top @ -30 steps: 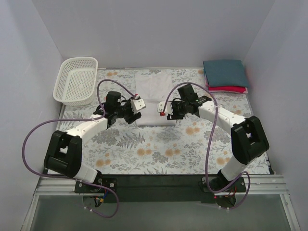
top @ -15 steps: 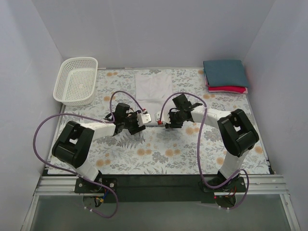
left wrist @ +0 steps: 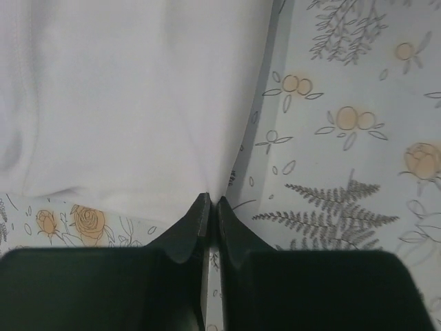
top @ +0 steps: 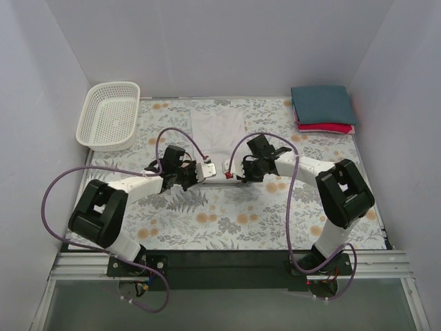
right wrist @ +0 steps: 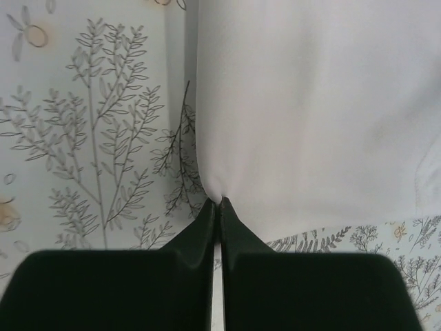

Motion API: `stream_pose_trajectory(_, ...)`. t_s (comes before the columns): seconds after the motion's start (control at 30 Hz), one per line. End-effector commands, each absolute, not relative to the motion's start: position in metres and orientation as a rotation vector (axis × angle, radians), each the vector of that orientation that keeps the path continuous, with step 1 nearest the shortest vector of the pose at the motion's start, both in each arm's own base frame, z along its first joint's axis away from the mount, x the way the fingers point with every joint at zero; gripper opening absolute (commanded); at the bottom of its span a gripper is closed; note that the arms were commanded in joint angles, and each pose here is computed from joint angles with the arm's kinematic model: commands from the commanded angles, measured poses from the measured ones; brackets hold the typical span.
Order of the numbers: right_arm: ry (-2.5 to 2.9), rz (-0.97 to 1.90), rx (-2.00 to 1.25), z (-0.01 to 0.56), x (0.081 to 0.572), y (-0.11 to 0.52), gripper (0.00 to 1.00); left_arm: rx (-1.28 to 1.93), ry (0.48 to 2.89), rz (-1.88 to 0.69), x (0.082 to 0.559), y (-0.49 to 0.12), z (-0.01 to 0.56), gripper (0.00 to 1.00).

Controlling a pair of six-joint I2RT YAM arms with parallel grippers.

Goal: Fold and stack the t-shirts
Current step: Fold the tshirt

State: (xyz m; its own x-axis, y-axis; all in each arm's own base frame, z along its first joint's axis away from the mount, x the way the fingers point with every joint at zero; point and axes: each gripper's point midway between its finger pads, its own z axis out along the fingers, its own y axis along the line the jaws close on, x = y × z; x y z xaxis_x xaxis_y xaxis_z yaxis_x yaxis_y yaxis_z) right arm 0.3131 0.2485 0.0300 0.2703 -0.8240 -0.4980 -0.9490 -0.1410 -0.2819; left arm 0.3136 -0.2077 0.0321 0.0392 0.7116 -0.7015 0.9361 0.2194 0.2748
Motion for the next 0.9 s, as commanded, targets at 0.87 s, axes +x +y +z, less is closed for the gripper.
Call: stream_pose_trajectory(0.87, 1.538, 0.644, -2.028, 0.168, 0.211, 0.259, 0.01, 1.581, 1.742, -0.816, 0.192, -0.207, 0.160, 0.00)
